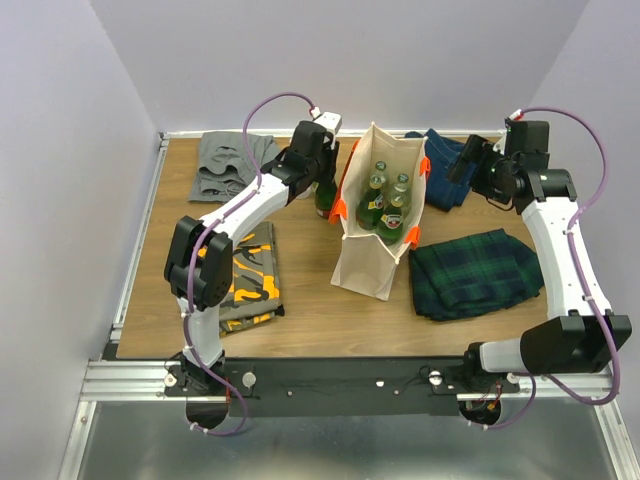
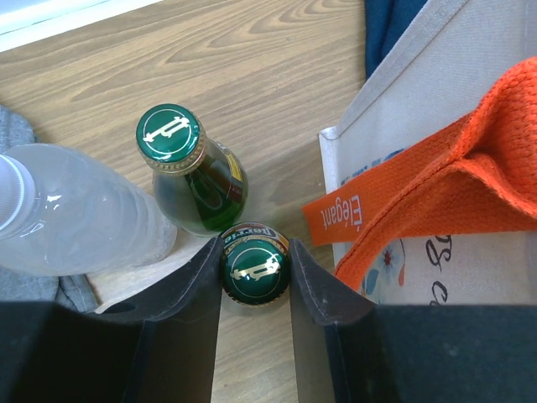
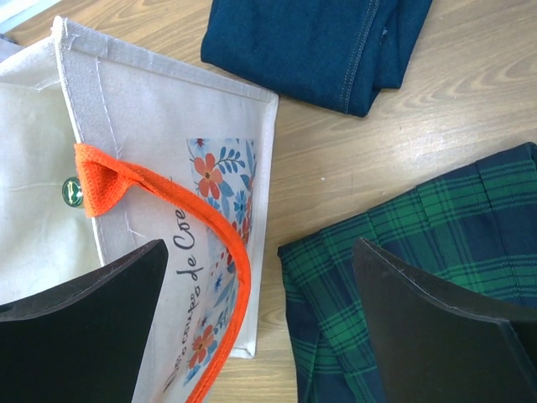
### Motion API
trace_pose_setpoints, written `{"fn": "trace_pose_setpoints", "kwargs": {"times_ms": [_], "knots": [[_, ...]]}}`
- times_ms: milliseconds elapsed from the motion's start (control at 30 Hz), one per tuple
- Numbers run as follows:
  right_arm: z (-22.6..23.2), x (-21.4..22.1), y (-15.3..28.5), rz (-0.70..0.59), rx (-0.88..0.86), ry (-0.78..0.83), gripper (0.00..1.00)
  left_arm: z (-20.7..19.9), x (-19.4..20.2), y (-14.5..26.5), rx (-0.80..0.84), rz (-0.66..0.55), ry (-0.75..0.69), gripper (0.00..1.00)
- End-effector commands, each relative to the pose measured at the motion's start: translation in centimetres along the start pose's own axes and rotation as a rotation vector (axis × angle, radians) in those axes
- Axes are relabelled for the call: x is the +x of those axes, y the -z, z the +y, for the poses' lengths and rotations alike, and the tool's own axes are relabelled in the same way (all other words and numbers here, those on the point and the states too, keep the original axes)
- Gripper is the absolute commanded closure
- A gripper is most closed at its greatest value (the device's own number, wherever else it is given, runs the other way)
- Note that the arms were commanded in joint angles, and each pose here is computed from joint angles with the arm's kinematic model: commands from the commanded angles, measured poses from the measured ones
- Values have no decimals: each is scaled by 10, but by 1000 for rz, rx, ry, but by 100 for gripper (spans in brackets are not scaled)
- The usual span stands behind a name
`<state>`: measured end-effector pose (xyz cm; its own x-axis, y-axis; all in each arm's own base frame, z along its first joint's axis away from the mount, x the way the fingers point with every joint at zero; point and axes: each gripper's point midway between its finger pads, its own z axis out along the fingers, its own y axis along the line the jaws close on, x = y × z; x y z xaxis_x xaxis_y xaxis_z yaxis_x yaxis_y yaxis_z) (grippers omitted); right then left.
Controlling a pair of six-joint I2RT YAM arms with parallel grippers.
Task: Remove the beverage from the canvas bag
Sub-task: Place the drink at the center of the board.
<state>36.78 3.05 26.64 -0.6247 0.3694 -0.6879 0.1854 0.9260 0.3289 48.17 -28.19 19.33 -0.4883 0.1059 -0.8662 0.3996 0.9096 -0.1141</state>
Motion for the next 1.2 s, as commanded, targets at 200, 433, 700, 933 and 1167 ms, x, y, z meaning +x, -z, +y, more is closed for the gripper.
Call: {"fn": "trace_pose_setpoints", "kwargs": {"times_ms": [200, 433, 700, 933, 1167], "knots": [[-4, 5, 9, -9, 9, 16, 0, -11, -45, 20, 17, -138, 1, 48], [-3, 5, 9, -9, 1, 17, 0, -11, -43, 25, 2, -133, 1, 44], [-1, 4, 12, -11, -7, 12, 0, -5, -63, 57, -36, -173, -4, 30], [4, 6, 15, -11, -40, 17, 0, -3, -82, 94, -44, -220, -11, 1], [11, 7, 21, -17, -85, 28, 0, -19, -108, 131, 41, -235, -21, 1]]}}
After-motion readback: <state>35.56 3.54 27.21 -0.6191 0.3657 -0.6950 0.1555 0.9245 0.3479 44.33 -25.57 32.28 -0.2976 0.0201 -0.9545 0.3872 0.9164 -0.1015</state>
